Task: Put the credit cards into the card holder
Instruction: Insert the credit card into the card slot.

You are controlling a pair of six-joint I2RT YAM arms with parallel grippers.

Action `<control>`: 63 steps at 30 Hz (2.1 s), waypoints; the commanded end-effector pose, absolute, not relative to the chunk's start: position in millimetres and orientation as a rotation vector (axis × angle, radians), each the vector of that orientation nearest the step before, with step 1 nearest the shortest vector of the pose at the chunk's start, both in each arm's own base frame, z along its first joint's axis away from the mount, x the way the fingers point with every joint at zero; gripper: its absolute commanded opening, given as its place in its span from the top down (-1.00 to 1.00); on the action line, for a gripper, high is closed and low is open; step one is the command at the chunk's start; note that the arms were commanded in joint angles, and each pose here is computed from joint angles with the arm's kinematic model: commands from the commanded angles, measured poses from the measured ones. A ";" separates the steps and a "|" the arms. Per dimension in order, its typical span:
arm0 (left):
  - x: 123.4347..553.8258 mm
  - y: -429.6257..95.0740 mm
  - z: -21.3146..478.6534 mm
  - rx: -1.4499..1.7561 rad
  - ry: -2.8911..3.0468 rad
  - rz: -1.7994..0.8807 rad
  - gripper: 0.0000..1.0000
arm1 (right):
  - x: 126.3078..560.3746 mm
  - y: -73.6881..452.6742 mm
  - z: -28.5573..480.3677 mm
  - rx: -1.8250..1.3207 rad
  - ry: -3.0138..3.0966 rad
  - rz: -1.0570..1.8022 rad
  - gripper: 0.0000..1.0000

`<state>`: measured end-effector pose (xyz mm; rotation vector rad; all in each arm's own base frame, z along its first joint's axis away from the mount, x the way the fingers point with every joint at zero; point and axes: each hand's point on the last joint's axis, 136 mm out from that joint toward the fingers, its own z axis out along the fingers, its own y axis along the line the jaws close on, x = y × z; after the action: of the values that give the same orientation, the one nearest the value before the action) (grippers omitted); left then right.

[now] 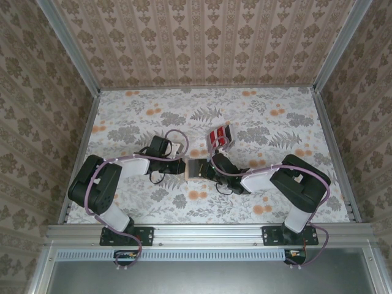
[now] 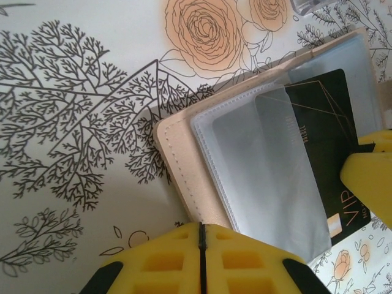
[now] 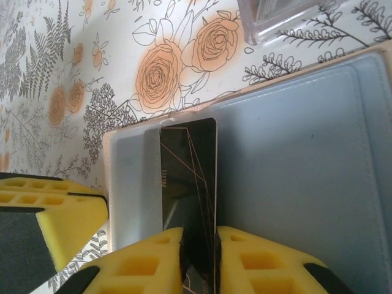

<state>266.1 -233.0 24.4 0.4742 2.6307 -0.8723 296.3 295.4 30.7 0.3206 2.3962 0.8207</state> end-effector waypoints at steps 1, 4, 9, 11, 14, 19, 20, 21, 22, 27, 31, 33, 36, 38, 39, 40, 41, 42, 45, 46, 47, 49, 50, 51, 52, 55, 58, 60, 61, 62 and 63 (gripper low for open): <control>266.7 -241.7 31.5 0.490 2.617 -0.915 0.82 | 288.1 280.5 18.1 0.263 2.467 0.663 0.42; 267.3 -241.1 30.9 0.491 2.620 -0.905 0.82 | 289.3 273.4 29.6 0.231 2.456 0.612 0.38; 267.6 -239.7 29.4 0.489 2.627 -0.893 0.81 | 293.1 260.1 54.3 0.173 2.421 0.520 0.33; 268.3 -238.4 29.0 0.487 2.632 -0.879 0.81 | 294.5 256.9 62.8 0.150 2.408 0.499 0.32; 268.3 -238.4 29.7 0.489 2.630 -0.878 0.81 | 297.8 252.1 71.3 0.124 2.394 0.477 0.32; 268.3 -237.5 28.9 0.487 2.635 -0.871 0.81 | 306.3 253.6 69.2 0.077 2.437 0.484 0.52; 268.1 -238.0 28.6 0.489 2.634 -0.874 0.82 | 307.9 254.2 67.9 0.067 2.448 0.484 0.58; 267.9 -237.9 28.5 0.488 2.635 -0.875 0.81 | 309.6 256.0 65.9 0.054 2.463 0.485 0.64; 268.1 -237.7 28.4 0.489 2.635 -0.873 0.81 | 311.1 257.9 63.9 0.047 2.476 0.491 0.67; 268.8 -239.1 27.3 0.491 2.643 -0.878 0.81 | 316.2 271.2 52.6 0.004 2.537 0.530 0.81; 269.3 -239.7 26.6 0.491 2.644 -0.881 0.80 | 317.0 277.2 41.8 -0.003 2.563 0.539 0.81; 268.7 -240.3 26.2 0.494 2.646 -0.886 0.80 | 317.9 276.1 37.3 0.001 2.572 0.532 0.81; 269.3 -241.2 25.9 0.497 2.645 -0.887 0.80 | 319.1 278.9 32.8 -0.001 2.587 0.550 0.81; 270.4 -242.6 25.4 0.497 2.648 -0.892 0.79 | 319.0 281.1 29.7 -0.010 2.600 0.554 0.81; 269.9 -244.6 25.5 0.502 2.648 -0.904 0.79 | 319.1 282.2 28.5 -0.010 2.601 0.558 0.81; 270.5 -246.4 26.2 0.506 2.644 -0.914 0.79 | 318.6 282.6 26.3 -0.009 2.605 0.561 0.81; 270.1 -248.0 25.7 0.510 2.645 -0.919 0.79 | 318.6 283.3 25.0 -0.007 2.608 0.564 0.81; 270.6 -249.2 25.6 0.514 2.645 -0.921 0.79 | 318.7 284.5 24.0 -0.005 2.610 0.570 0.81; 271.5 -253.4 25.2 0.523 2.647 -0.934 0.79 | 317.6 290.3 23.6 -0.005 2.610 0.611 0.81; 272.1 -255.4 26.1 0.528 2.645 -0.938 0.79 | 316.5 291.0 22.0 -0.006 2.611 0.615 0.80; 271.8 -256.2 25.4 0.532 2.647 -0.938 0.79 | 316.6 291.3 21.4 -0.002 2.612 0.618 0.81; 271.6 -258.6 24.7 0.540 2.650 -0.943 0.79 | 316.0 294.1 22.6 -0.002 2.611 0.633 0.80; 271.7 -259.3 24.6 0.542 2.651 -0.942 0.78 | 316.1 295.2 23.8 -0.004 2.607 0.642 0.80; 271.4 -259.9 23.9 0.543 2.655 -0.942 0.78 | 315.6 296.3 26.0 -0.010 2.601 0.647 0.81; 271.4 -260.7 24.6 0.548 2.653 -0.944 0.78 | 315.3 296.2 26.7 -0.011 2.599 0.650 0.80; 271.3 -259.3 24.5 0.550 2.652 -0.929 0.78 | 316.0 299.4 32.4 -0.007 2.590 0.678 0.81; 272.5 -257.2 25.0 0.553 2.653 -0.904 0.78 | 313.9 305.7 38.9 -0.014 2.584 0.733 0.80; 272.8 -255.0 26.8 0.550 2.646 -0.888 0.78 | 315.7 303.7 46.4 0.003 2.571 0.753 0.80; 272.8 -253.1 26.9 0.549 2.644 -0.874 0.78 | 317.0 302.3 51.0 0.014 2.561 0.769 0.80; 273.3 -251.3 28.3 0.548 2.639 -0.859 0.78 | 318.1 300.8 57.0 0.027 2.549 0.792 0.80; 274.4 -250.0 29.9 0.549 2.632 -0.844 0.78 | 318.8 298.7 62.4 0.035 2.537 0.808 0.79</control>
<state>274.6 -251.3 21.3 0.5155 2.6560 -0.8807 316.6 294.3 33.8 0.0130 2.5934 0.6919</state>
